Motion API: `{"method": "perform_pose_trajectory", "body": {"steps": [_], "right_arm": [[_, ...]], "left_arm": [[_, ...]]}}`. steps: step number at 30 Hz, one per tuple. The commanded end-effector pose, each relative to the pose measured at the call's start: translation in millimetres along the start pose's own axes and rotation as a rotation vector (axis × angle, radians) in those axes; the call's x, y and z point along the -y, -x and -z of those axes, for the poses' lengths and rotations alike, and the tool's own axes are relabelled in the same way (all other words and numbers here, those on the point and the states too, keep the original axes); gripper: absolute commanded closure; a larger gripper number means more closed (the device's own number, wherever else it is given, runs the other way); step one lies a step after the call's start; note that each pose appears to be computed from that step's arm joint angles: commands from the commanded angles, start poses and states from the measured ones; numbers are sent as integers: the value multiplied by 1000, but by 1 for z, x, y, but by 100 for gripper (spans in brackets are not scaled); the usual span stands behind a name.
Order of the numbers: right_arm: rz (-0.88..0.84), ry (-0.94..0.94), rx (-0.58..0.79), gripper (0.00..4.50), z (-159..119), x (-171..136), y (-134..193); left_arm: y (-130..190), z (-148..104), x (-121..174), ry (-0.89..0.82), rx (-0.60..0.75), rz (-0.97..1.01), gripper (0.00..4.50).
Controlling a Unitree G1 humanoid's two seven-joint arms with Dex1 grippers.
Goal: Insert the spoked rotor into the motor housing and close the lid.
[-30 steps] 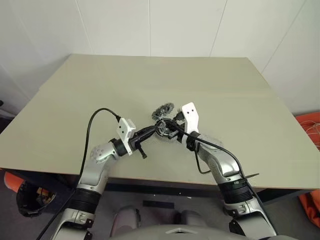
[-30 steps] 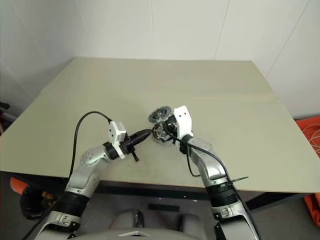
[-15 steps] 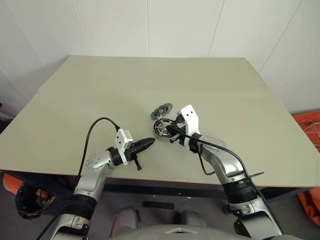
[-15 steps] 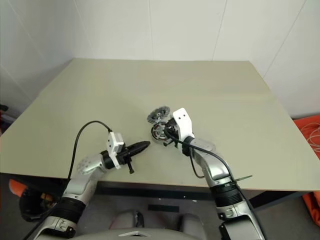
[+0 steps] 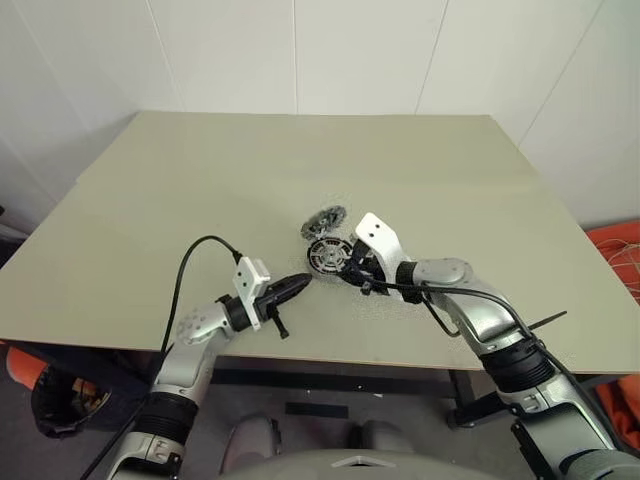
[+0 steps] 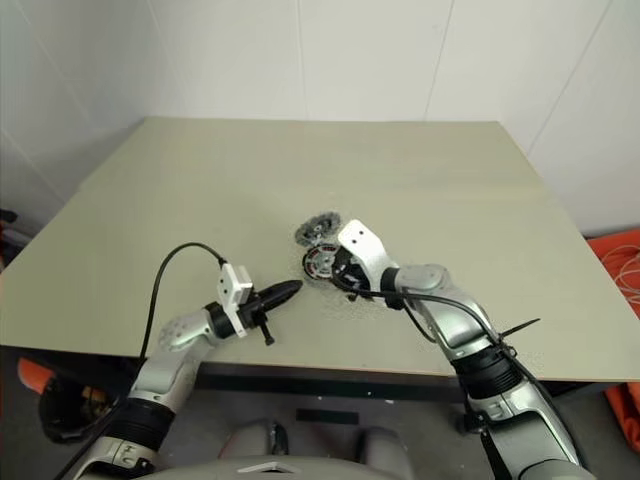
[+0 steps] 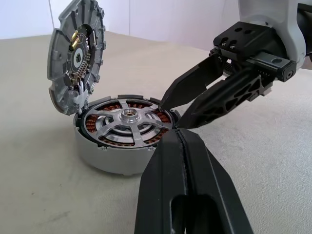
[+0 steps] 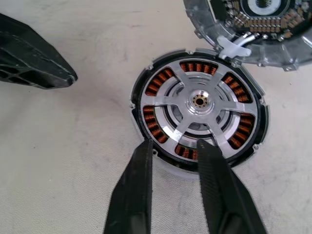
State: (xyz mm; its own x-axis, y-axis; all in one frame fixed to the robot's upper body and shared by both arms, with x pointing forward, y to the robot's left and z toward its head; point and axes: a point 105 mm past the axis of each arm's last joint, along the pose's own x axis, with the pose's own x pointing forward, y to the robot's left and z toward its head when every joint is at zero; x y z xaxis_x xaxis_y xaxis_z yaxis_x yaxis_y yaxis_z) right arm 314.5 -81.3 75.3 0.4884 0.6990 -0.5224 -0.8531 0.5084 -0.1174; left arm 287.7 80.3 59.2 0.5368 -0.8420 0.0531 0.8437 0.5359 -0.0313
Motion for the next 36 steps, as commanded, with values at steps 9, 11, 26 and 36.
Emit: {"method": "perform_pose_trajectory", "body": {"steps": [9, 11, 26, 36], "right_arm": [[-110, 237, 16, 197, -31, -5, 8], [-143, 288, -3, 197, -31, -7, 9], [-197, 401, -83, 197, -13, 5, 2], [-166, 420, -85, 197, -15, 16, -7]], "left_arm": [[-12, -24, 3, -35, 31, 10, 450], [-13, -26, 4, -34, 33, 9, 450], [-15, -35, 8, -20, 29, 4, 450], [-17, -38, 9, -18, 26, 4, 450]]}}
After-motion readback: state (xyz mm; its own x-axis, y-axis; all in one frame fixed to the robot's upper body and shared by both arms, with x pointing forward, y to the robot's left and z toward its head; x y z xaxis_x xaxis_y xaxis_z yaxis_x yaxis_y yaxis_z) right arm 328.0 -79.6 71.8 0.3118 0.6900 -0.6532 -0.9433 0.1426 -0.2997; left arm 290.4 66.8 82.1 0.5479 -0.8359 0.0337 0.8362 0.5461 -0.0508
